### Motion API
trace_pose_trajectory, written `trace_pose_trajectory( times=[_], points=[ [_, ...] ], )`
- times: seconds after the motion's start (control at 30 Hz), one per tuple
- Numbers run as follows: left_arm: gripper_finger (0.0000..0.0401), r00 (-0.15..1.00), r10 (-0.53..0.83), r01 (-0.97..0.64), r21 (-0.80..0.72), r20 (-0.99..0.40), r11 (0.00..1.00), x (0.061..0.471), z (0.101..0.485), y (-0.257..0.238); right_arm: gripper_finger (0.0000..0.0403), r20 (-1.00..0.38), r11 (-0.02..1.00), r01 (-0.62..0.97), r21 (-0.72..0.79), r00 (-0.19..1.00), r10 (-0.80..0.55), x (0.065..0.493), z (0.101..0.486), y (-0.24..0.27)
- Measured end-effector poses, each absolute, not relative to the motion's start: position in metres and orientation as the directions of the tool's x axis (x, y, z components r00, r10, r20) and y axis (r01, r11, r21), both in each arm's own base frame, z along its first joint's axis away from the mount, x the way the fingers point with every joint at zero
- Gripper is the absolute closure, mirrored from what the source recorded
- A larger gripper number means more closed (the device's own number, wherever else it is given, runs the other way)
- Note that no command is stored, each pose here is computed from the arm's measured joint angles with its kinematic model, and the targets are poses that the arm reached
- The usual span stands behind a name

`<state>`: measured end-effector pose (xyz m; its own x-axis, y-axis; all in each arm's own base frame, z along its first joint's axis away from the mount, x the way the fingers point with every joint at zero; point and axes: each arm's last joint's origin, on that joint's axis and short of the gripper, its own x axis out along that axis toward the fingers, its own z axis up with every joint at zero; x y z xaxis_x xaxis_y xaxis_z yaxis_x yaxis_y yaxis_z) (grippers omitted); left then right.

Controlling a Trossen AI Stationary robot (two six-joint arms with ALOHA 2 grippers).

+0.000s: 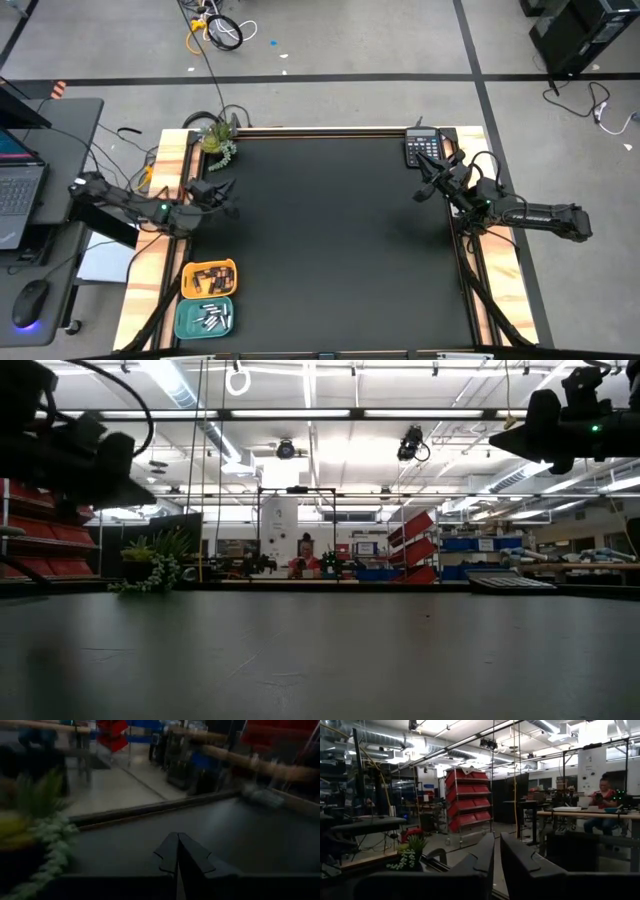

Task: Sort batteries
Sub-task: Return to Home Position

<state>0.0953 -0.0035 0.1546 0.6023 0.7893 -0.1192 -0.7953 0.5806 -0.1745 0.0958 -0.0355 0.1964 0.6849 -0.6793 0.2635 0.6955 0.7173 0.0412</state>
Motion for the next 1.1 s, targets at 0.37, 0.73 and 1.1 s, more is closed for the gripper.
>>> trace_pose_trajectory(
  times=[0.37,0.73,1.1],
  points=[
    [0.0382,0.715,0.699,-0.586,-0.53,0.017,0.613,0.086,0.169,0.0,0.0362,0.263,0.717,0.695,0.041,0.685,-0.679,0.096,0.196,-0.035],
    [0.0382,0.691,0.715,-0.468,-0.686,0.11,0.558,0.082,0.186,-0.001,0.0362,0.26,0.717,0.696,0.039,0.686,-0.68,0.096,0.196,-0.036],
    [0.0382,0.693,0.713,-0.47,-0.681,0.108,0.561,0.083,0.185,-0.001,0.036,0.26,0.717,0.696,0.039,0.686,-0.679,0.096,0.196,-0.036]
  ],
)
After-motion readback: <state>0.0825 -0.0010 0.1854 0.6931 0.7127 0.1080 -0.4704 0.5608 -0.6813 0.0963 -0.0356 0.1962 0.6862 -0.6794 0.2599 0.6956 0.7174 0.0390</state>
